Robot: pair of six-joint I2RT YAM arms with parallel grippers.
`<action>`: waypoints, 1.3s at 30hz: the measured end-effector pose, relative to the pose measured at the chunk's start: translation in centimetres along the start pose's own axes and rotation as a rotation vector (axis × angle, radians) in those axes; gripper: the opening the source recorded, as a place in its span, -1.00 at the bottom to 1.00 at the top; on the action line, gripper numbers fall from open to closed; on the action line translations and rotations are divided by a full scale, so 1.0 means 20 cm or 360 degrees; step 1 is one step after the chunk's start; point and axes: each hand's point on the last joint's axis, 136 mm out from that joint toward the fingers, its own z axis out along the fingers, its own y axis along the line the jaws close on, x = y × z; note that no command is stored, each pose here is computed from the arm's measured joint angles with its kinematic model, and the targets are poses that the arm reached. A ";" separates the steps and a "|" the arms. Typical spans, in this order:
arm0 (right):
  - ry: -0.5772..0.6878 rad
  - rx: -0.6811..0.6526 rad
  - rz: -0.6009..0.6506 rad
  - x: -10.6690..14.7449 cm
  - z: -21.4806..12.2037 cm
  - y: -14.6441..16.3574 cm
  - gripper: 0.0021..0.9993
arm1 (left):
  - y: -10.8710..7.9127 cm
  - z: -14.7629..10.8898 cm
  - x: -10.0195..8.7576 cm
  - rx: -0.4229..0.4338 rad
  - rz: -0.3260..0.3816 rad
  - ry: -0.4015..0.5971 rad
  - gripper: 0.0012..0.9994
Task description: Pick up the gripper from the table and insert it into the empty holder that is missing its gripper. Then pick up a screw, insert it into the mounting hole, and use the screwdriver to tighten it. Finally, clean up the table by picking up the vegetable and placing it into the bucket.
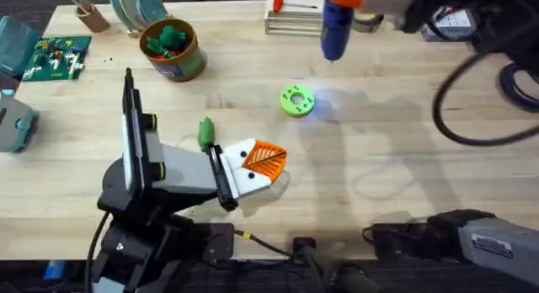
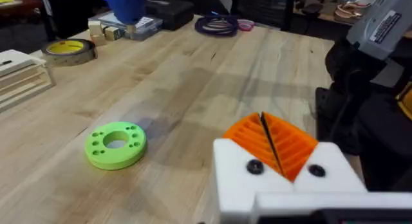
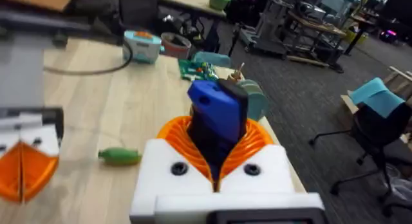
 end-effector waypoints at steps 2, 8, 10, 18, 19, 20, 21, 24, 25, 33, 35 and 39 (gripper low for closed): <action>-0.0032 0.0009 0.0039 -0.02 0.05 -0.01 -0.98 | 0.00 0.00 0.00 0.0000 0.0000 0.0000 -0.97; -0.0125 0.0036 0.0174 -0.06 0.17 -0.04 -0.98 | 0.00 0.00 0.00 0.0000 0.0000 0.0000 -0.97; -0.0171 0.0046 0.0195 -0.08 0.20 -0.04 -0.98 | 0.00 0.00 0.00 0.0000 0.0000 0.0000 -0.97; -0.0288 0.0126 0.0310 -0.06 0.20 -0.03 -0.98 | 0.00 0.00 0.00 0.0000 0.0000 0.0000 -0.97; -0.0312 0.0139 0.0305 -0.05 0.20 -0.02 -0.98 | 0.00 0.00 0.00 0.0000 0.0000 0.0000 -0.97; -0.0331 0.0151 0.0310 -0.04 0.20 -0.01 -0.98 | 0.00 0.00 0.00 0.0000 0.0000 0.0000 -0.97; -0.0342 0.0163 0.0328 -0.03 0.20 0.00 -0.98 | 0.00 0.00 0.00 0.0000 0.0000 0.0000 -0.97; -0.0337 0.0184 0.0432 0.03 0.19 0.02 -0.98 | 0.00 0.00 0.00 -0.0001 0.0000 0.0000 -0.97; -0.0338 0.0182 0.0458 0.04 0.19 0.03 -0.98 | 0.00 0.00 0.00 -0.0001 0.0000 0.0000 -0.97; -0.0529 0.0129 0.0422 -0.12 0.20 0.09 -0.98 | 0.00 0.00 0.00 -0.0001 0.0001 0.0000 -0.97; -0.0546 0.0097 0.0477 -0.13 0.21 0.11 -0.98 | 0.00 0.00 0.00 -0.0001 0.0000 0.0000 -0.97; -0.0603 0.0021 0.0512 -0.19 0.24 0.17 -0.98 | 0.00 0.00 0.00 -0.0001 0.0000 0.0000 -0.97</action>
